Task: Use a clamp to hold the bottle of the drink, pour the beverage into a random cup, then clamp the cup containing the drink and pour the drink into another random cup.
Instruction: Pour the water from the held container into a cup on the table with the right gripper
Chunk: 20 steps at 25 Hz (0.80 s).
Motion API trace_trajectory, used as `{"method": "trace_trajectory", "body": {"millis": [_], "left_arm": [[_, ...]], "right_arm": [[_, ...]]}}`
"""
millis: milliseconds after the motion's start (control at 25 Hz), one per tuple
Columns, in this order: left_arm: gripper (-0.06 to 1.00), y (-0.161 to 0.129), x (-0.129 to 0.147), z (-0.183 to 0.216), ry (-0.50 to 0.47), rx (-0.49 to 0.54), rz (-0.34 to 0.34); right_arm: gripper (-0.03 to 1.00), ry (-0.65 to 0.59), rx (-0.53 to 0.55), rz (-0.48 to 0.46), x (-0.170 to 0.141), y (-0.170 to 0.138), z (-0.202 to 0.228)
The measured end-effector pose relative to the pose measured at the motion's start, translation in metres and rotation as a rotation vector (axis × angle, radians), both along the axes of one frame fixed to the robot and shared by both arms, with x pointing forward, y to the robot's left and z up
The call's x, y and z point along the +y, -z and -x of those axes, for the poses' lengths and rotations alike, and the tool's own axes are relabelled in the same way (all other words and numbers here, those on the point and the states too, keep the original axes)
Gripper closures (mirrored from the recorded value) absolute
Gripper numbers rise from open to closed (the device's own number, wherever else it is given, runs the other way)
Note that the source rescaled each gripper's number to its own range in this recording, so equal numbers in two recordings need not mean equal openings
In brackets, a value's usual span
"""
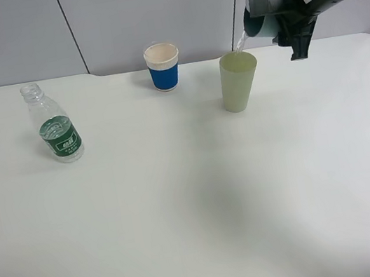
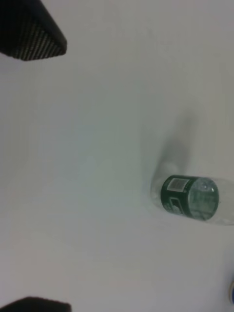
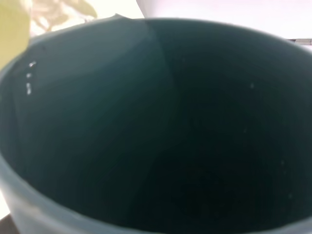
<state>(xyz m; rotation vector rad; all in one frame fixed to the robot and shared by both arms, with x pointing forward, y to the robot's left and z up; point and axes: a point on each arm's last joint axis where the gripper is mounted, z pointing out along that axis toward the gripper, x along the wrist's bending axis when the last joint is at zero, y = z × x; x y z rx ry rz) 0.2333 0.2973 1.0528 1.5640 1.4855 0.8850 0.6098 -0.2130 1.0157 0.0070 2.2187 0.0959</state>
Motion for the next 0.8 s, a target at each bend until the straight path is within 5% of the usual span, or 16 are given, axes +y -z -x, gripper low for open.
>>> {"method": "trace_trajectory", "body": {"millis": [800], "left_arm": [[-0.02, 0.0000, 0.0000, 0.0000, 0.000, 0.000, 0.000]], "right_arm": [[0.96, -0.068, -0.034, 0.110, -0.0011, -0.0018, -0.0014]]}}
